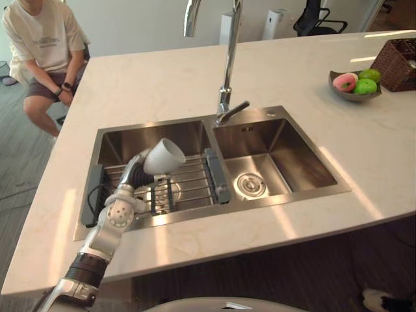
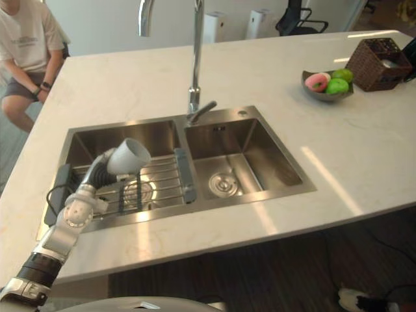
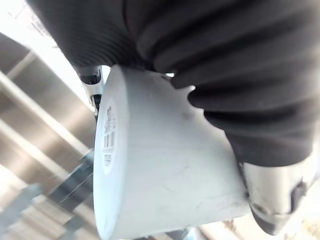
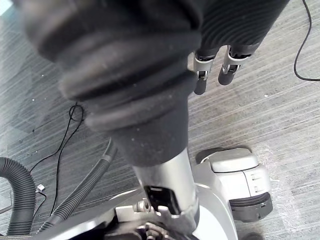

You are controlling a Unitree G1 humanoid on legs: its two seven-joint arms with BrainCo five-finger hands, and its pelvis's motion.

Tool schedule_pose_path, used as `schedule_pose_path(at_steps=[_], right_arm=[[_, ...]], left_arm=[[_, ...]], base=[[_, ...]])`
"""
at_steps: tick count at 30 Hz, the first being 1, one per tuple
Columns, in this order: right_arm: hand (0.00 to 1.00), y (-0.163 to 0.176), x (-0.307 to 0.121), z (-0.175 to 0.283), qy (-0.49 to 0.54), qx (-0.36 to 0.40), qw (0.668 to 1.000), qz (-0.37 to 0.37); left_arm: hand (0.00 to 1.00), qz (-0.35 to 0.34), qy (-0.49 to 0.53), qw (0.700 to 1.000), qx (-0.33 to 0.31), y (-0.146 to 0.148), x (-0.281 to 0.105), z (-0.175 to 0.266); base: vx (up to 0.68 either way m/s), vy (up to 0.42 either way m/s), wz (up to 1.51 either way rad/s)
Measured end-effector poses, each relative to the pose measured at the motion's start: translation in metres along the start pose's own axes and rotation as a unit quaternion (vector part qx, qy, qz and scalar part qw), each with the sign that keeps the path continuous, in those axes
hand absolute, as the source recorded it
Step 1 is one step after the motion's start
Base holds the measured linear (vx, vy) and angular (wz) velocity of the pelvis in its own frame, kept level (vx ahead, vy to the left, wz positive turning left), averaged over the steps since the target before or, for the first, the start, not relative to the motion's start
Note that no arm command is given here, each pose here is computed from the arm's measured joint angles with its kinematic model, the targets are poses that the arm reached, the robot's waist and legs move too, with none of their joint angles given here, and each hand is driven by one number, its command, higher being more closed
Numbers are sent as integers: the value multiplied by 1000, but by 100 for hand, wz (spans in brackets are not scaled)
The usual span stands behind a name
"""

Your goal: Walk over to the sink, pick up the cup, carry it to the dishwasher, place the cup inside the dishwasher, then close the dishwasher door

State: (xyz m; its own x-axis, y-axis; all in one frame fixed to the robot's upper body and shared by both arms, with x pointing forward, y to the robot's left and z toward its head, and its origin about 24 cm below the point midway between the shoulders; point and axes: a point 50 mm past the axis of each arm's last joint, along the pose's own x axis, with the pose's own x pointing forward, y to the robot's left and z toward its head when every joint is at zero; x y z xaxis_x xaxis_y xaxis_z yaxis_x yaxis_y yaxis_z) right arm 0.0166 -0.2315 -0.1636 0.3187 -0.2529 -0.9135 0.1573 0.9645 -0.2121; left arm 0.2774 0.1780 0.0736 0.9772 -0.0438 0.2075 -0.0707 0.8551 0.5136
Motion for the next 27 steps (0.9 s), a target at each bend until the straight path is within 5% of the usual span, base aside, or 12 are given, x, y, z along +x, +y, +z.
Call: schedule_pose_path(at_steps=[5,9,15,27], right_arm=[[0,0,-2,-3,-4,13,1000,-6],[0,1,-4,-10,5,38,999,-9],[0,1,-7,-18,4,70,997,-40],[0,-1,-12,26,-139,24,973,-185]], left_arm=[[100,128,-81,966,-211,29,-5,32],[100,200,-139,928,-283,54,-19,43],[100,277,-212,886,-307,80,-42,61],[100,273,-210,879,-330,75,-57,62]], base=[[-32,-16,4],[-39,-15,8],[-19,-13,6],[-3,-1,0]])
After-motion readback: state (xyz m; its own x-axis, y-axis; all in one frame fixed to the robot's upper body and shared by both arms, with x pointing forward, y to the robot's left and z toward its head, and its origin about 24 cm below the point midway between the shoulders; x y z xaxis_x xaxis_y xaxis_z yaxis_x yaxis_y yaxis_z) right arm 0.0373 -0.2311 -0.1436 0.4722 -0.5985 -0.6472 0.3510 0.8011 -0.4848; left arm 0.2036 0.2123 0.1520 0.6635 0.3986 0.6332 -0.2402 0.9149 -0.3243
